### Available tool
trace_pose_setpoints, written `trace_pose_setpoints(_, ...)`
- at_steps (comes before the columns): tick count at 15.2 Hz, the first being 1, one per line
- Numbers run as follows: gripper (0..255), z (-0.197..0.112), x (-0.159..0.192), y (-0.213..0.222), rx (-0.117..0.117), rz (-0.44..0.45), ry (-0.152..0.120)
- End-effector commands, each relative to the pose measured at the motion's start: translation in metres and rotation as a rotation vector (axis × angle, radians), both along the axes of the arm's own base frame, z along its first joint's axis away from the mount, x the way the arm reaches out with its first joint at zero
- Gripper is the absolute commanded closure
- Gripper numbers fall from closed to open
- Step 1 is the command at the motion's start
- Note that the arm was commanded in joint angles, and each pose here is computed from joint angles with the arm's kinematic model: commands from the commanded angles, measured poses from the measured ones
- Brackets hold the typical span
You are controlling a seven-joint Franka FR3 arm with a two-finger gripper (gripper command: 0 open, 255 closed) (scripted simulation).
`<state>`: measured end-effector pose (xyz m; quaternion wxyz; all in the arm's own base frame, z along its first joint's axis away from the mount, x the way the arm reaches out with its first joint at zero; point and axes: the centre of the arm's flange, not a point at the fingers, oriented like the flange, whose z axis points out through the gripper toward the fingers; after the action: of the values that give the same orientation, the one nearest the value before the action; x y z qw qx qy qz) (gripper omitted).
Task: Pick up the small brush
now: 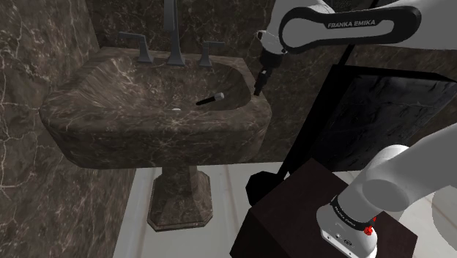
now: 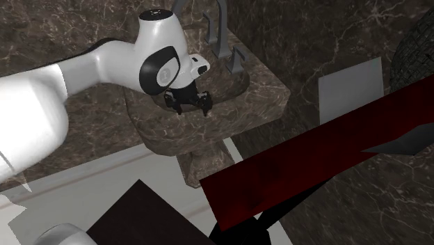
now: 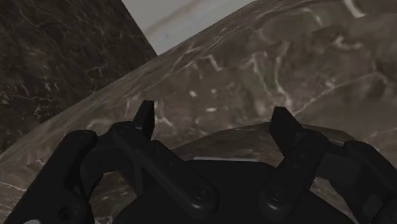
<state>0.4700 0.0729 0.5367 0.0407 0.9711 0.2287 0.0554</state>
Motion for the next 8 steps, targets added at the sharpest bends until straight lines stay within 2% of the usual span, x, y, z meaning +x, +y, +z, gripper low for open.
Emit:
trace_pose_setpoints(1, 0, -0.01, 0.023, 0.014, -0.003, 0.034, -0.014)
trace_pose_setpoints(8, 0, -0.037, 0.093, 0.056, -0.016, 0.15, -0.056)
